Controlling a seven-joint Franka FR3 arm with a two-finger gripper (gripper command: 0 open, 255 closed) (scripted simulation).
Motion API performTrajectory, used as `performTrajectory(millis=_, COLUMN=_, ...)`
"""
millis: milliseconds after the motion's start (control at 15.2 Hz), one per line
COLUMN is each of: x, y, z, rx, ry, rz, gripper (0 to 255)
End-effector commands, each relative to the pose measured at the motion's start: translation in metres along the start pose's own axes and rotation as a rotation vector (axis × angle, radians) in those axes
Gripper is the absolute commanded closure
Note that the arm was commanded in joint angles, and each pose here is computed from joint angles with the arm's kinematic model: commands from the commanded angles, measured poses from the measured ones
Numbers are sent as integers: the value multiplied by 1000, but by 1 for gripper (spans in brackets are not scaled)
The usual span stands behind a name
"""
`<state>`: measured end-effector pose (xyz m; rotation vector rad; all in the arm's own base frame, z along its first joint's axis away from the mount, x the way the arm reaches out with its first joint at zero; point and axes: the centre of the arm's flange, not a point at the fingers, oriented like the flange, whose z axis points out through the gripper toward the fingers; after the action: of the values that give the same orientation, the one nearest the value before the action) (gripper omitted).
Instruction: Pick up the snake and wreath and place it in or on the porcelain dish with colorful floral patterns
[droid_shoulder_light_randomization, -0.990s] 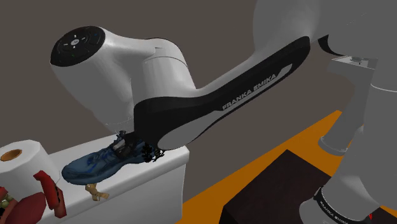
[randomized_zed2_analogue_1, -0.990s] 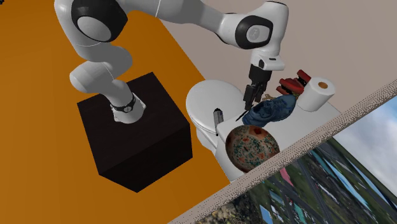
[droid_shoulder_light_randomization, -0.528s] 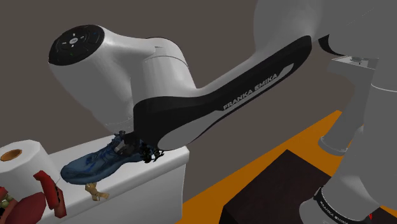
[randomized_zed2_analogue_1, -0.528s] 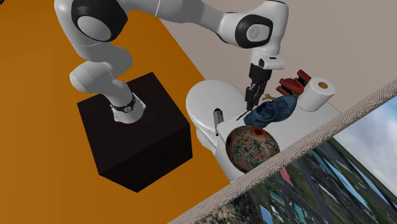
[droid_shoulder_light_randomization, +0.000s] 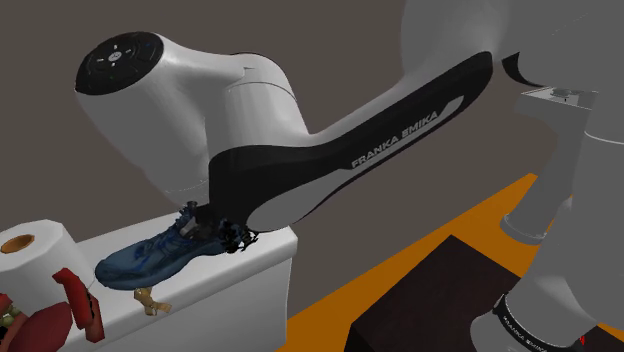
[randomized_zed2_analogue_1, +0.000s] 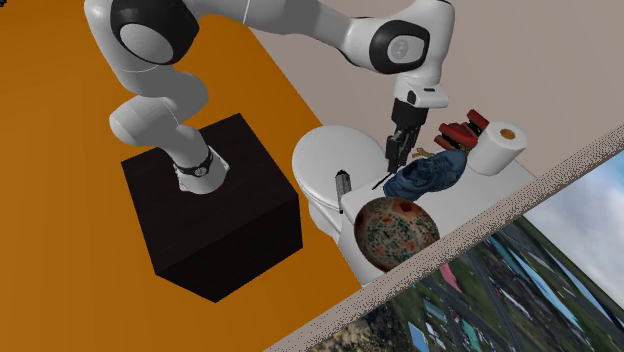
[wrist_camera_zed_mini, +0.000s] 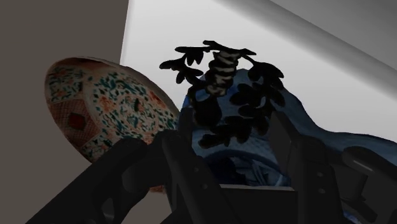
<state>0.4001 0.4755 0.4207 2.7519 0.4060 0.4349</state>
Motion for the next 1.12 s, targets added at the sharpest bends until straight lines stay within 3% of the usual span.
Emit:
performTrajectory(millis=0, x=3, y=3, z=-8, rx=-1, ry=-1, rz=1, gripper=255)
performTrajectory(millis=1056, x=24, y=34, z=-84, rx=-1, ry=-1, rz=1, gripper=255)
